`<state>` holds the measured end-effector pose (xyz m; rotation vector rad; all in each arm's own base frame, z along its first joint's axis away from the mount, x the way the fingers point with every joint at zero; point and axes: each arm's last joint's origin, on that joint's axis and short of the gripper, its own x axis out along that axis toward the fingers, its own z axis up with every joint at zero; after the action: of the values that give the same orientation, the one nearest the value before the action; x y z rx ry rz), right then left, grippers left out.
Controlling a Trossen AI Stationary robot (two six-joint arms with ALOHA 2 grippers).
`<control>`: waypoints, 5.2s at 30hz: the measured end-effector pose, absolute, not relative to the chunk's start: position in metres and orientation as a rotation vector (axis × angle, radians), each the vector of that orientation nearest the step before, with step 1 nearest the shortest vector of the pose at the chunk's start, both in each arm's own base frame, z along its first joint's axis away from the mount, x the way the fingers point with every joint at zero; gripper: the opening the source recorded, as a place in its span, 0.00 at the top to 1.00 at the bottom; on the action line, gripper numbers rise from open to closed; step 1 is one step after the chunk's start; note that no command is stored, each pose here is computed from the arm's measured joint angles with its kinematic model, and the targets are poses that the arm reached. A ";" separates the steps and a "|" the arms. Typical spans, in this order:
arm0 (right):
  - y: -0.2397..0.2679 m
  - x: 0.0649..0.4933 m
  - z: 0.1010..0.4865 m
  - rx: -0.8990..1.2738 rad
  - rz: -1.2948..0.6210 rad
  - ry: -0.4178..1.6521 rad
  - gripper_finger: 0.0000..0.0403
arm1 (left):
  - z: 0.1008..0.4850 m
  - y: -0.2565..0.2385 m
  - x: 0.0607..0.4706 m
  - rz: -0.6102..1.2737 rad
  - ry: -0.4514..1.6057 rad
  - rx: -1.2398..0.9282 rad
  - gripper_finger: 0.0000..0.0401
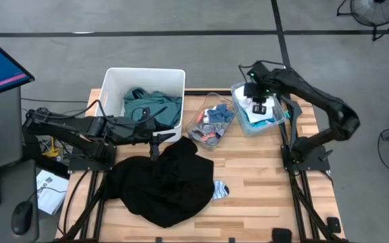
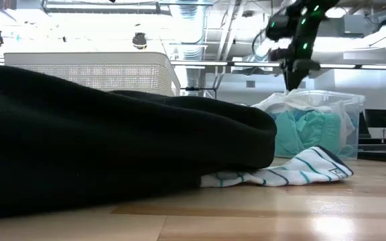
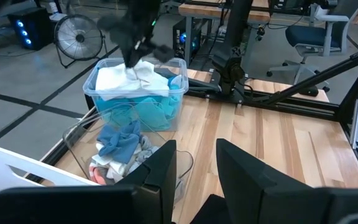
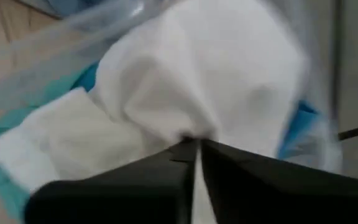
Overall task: Pick & Place Cloths
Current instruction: Put the white shorts into the right transparent bin, then put the black jacket into the white bin
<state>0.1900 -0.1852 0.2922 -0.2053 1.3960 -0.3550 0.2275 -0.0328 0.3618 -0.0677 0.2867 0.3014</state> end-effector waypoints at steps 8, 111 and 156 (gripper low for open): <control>-0.208 0.213 0.227 -0.093 -0.192 1.589 0.99 | 0.362 -0.033 0.228 0.302 0.286 -0.073 0.75; -0.189 0.152 0.298 -0.046 -0.541 1.351 0.89 | 0.360 -0.032 0.227 0.301 0.309 -0.042 0.75; 0.152 0.250 0.274 0.395 -0.053 1.309 0.38 | 0.202 -0.096 0.247 -0.116 0.615 0.007 0.24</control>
<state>0.2505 0.1520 0.2740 0.3954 1.3094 -0.0532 0.2466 -0.0957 0.2015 0.0070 0.6148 -0.1163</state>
